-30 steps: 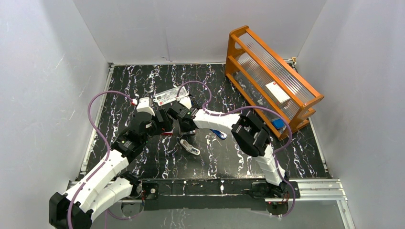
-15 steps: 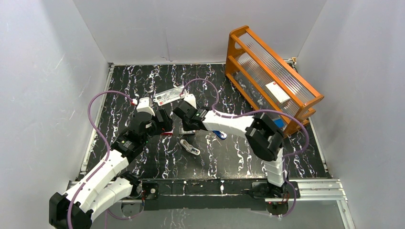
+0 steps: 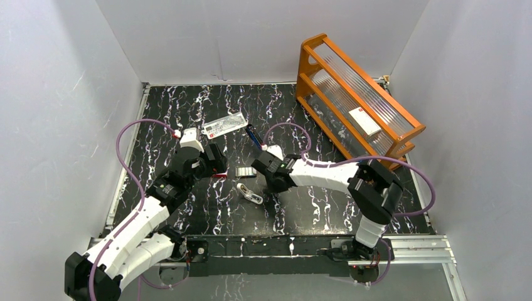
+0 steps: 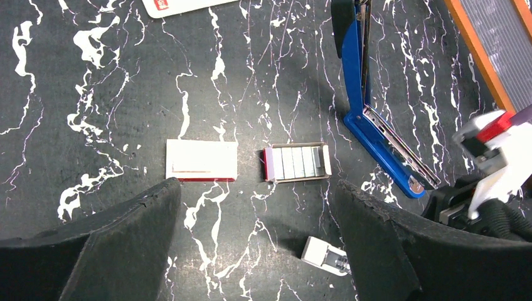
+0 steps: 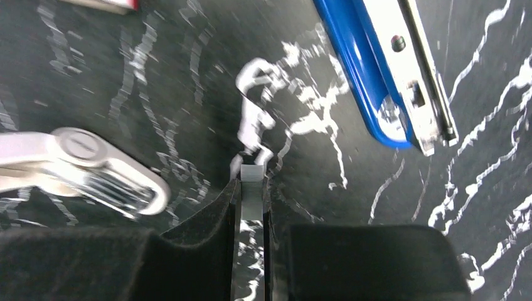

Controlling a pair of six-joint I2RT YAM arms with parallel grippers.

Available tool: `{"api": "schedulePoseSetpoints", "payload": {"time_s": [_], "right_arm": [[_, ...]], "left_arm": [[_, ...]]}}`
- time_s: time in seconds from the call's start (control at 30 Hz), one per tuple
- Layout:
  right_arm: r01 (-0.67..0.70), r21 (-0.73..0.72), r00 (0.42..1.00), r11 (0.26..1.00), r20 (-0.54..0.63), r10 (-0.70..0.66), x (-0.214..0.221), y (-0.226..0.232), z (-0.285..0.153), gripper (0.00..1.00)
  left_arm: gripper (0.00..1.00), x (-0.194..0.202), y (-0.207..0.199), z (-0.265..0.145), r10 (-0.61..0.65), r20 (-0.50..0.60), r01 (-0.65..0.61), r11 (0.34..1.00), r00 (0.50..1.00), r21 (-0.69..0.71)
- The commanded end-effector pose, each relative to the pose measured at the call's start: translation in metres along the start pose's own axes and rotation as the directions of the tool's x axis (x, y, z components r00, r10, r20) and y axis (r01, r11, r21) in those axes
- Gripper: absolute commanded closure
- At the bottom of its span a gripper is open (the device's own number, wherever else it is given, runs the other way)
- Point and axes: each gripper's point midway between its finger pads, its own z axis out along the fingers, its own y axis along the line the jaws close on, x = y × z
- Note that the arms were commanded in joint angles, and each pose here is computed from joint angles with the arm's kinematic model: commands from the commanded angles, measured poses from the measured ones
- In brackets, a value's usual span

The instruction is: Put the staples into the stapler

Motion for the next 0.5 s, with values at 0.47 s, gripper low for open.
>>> {"api": "schedulePoseSetpoints", "payload": {"time_s": [0.47], "right_arm": [[0.023, 0.034, 0.996, 0.999, -0.089, -0.020, 0.031, -0.011, 0.014, 0.66]], "left_arm": [[0.12, -0.006, 0.000, 0.000, -0.004, 0.030, 0.004, 1.000, 1.000, 0.003]]}}
